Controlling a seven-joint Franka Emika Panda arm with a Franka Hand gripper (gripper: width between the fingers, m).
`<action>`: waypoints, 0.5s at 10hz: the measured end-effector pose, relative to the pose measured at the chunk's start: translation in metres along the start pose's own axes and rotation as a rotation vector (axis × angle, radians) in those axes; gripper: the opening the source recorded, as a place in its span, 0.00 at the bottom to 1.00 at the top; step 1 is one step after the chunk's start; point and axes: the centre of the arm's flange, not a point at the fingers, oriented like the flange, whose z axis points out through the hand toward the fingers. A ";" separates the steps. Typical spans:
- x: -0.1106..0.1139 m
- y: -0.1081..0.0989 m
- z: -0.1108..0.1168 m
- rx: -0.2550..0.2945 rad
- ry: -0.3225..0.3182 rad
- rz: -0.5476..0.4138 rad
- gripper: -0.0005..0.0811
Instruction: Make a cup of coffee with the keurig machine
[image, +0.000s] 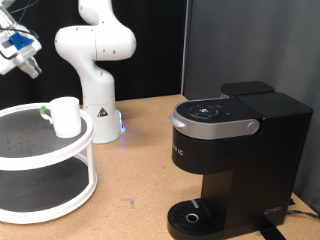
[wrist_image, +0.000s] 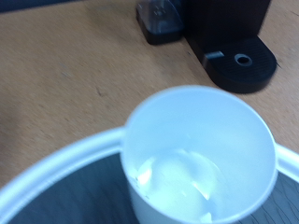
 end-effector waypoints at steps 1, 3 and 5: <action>-0.003 0.004 0.008 -0.018 0.009 0.009 0.01; -0.009 0.010 0.022 -0.026 0.016 0.023 0.35; -0.014 0.014 0.029 -0.028 0.020 0.018 0.52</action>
